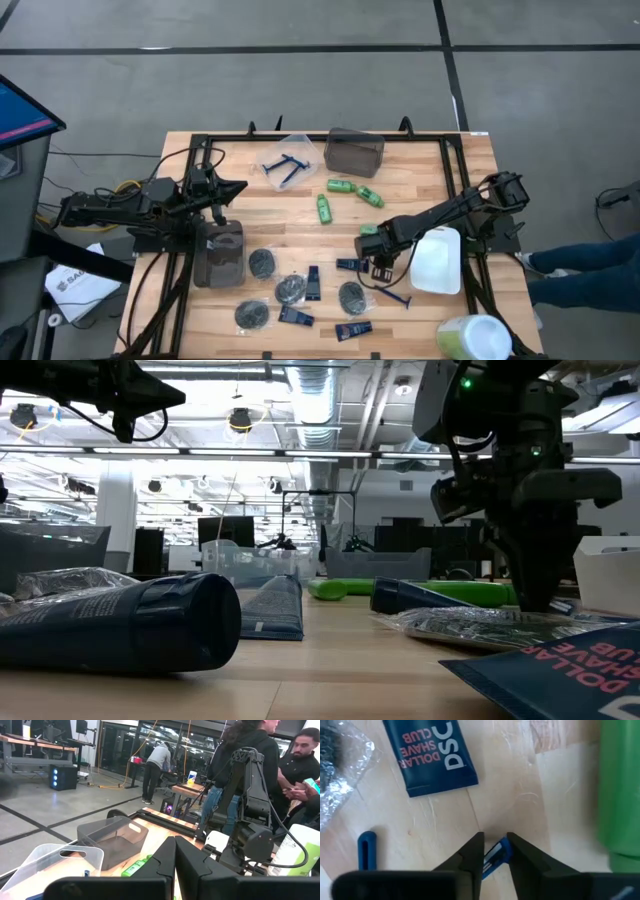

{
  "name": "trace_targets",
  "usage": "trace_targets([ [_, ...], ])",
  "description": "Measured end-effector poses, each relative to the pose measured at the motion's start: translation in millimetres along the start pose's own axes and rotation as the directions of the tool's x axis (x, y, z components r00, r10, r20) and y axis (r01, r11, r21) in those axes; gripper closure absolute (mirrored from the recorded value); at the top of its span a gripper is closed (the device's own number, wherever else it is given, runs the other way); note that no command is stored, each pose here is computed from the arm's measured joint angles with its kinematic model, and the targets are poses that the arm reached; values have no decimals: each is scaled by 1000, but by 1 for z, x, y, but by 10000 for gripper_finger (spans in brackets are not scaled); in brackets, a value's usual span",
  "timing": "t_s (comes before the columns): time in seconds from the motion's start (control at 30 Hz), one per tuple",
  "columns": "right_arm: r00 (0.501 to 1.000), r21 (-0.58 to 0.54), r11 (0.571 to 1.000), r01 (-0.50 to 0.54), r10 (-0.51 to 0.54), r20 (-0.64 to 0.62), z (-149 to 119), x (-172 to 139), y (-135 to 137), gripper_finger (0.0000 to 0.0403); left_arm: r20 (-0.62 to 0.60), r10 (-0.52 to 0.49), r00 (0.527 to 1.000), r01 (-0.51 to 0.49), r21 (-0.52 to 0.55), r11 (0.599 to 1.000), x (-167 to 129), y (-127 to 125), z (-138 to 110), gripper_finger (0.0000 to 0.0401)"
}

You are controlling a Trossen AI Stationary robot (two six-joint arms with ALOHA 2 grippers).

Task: Pick & Place Travel size toiletries
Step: Put the blue razor into the white transparent bin

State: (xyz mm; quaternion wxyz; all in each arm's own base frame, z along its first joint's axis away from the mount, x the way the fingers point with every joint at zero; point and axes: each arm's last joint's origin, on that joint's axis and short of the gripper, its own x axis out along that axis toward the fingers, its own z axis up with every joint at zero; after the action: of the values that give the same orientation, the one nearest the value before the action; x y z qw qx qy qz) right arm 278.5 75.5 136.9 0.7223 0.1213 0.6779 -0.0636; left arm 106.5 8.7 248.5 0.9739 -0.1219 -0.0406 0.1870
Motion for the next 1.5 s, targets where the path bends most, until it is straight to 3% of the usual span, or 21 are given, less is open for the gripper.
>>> trace_targets([
  [0.23, 1000, -7, 1000, -14, 14, 8, 3, -2, 2, 392, 0, 0, 1000, 0, 0, 1000, 0, 0, 0, 401],
  [0.5, 994, -45, 998, -51, 55, 90, 26, -25, 7, 382, 0, 0, 1000, 0, 0, 1000, 0, 0, 0, 401],
  [0.63, 983, -99, 993, -61, 77, 165, 49, -49, 2, 396, 0, 0, 1000, 0, 2, 1000, 0, 0, 0, 401],
  [0.77, 955, -120, 991, -65, 97, 281, 79, -79, -15, 384, 0, 0, 1000, 0, 20, 1000, 0, 0, 0, 401],
  [0.97, 866, -132, 991, -8, 73, 495, 118, -121, -57, 394, 0, 0, 1000, 0, 26, 1000, 0, 0, 0, 401],
  [1.2, 658, -16, 1000, 13, 3, 753, 162, -154, -113, 385, 0, 0, 1000, 0, 40, 999, 0, 0, 0, 401],
  [1.27, 668, 17, 1000, 22, -27, 744, 174, -152, -127, 382, 0, 0, 1000, 0, 49, 999, 0, 0, 0, 401],
  [1.33, 619, 27, 999, 32, -41, 784, 197, -155, -136, 385, 0, 0, 1000, 0, 51, 999, 0, 0, 0, 401],
  [1.37, 628, 34, 999, 32, -46, 777, 204, -153, -141, 387, -1, 0, 1000, 0, 53, 999, 0, 0, 0, 401],
  [1.43, 592, 34, 999, 28, -44, 805, 226, -152, -148, 390, -1, 1, 1000, -1, 52, 999, 0, 0, 0, 401],
  [1.5, 599, 40, 999, 21, -45, 800, 244, -144, -156, 390, -2, 0, 1000, 0, 52, 999, 0, 0, 0, 401],
])
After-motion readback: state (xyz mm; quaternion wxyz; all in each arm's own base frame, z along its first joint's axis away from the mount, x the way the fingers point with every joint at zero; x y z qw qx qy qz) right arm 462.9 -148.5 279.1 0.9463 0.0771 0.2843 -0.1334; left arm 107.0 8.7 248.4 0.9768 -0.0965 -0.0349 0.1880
